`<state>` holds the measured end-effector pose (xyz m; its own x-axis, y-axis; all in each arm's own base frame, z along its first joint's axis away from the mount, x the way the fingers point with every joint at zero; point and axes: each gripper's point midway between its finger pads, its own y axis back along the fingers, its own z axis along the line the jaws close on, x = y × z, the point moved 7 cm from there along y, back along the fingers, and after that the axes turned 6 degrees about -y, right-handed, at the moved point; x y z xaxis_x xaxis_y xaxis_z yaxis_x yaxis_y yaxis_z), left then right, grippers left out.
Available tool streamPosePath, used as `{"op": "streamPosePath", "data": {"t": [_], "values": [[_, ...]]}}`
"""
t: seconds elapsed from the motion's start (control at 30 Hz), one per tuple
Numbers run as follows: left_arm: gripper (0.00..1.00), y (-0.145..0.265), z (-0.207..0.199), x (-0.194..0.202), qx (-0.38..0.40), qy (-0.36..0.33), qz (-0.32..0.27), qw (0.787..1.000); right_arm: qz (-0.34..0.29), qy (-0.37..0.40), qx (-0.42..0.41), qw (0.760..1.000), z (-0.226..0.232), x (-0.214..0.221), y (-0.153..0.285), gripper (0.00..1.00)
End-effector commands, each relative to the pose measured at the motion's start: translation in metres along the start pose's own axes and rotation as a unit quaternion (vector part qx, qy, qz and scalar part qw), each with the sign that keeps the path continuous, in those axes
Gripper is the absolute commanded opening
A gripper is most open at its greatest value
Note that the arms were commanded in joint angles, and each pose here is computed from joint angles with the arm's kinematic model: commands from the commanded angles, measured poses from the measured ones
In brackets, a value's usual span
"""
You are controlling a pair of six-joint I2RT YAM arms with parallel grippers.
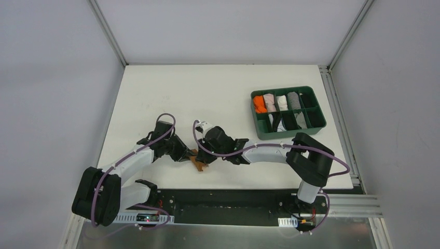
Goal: Roll the underwear
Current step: Roll the underwear to the center of the board.
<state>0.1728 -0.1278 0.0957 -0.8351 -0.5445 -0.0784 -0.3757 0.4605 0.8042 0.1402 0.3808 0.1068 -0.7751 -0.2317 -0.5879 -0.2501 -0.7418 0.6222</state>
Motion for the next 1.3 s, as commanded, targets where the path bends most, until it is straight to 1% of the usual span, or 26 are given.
{"op": "streamPosePath", "data": {"t": [0.0,0.07,0.1,0.2,0.27,0.37,0.47,0.73,0.93,1.13,1.23,1.27], "values": [[0.0,-0.005,0.0,-0.004,-0.009,0.004,0.002,1.0,0.026,-0.015,-0.01,0.999,0.003,0.006,0.013,0.02],[0.0,-0.004,0.001,-0.002,-0.022,0.01,0.018,1.0,0.017,-0.007,0.008,1.0,0.001,0.003,0.018,0.29],[0.0,-0.004,0.002,-0.001,-0.028,0.012,0.024,0.999,0.008,0.005,0.023,1.0,0.0,0.002,0.021,0.4],[0.0,-0.001,0.004,0.001,-0.045,0.017,0.037,0.998,-0.025,0.061,0.086,0.994,-0.001,0.0,0.029,0.57],[0.0,0.001,0.005,0.002,-0.055,0.02,0.043,0.997,-0.038,0.102,0.115,0.987,0.003,-0.001,0.033,0.61],[0.0,0.004,0.004,0.003,-0.06,0.022,0.048,0.997,-0.047,0.175,0.156,0.971,0.011,0.001,0.036,0.64],[0.0,0.005,0.002,0.002,-0.063,0.022,0.05,0.997,-0.054,0.231,0.18,0.954,0.021,0.003,0.033,0.66],[0.0,0.008,0.002,0.002,-0.072,0.021,0.051,0.996,-0.048,0.289,0.185,0.938,0.045,0.007,0.016,0.7],[0.0,0.01,0.001,0.002,-0.073,0.024,0.051,0.996,-0.044,0.322,0.211,0.922,0.05,0.017,-0.002,0.69],[0.0,0.01,-0.001,0.002,-0.072,0.025,0.053,0.996,-0.051,0.331,0.227,0.915,0.048,0.025,-0.017,0.65],[0.0,0.01,-0.001,0.002,-0.071,0.026,0.054,0.996,-0.054,0.331,0.239,0.911,0.045,0.028,-0.025,0.58],[0.0,0.01,-0.001,0.002,-0.071,0.026,0.054,0.996,-0.056,0.33,0.242,0.91,0.044,0.028,-0.027,0.54]]}}
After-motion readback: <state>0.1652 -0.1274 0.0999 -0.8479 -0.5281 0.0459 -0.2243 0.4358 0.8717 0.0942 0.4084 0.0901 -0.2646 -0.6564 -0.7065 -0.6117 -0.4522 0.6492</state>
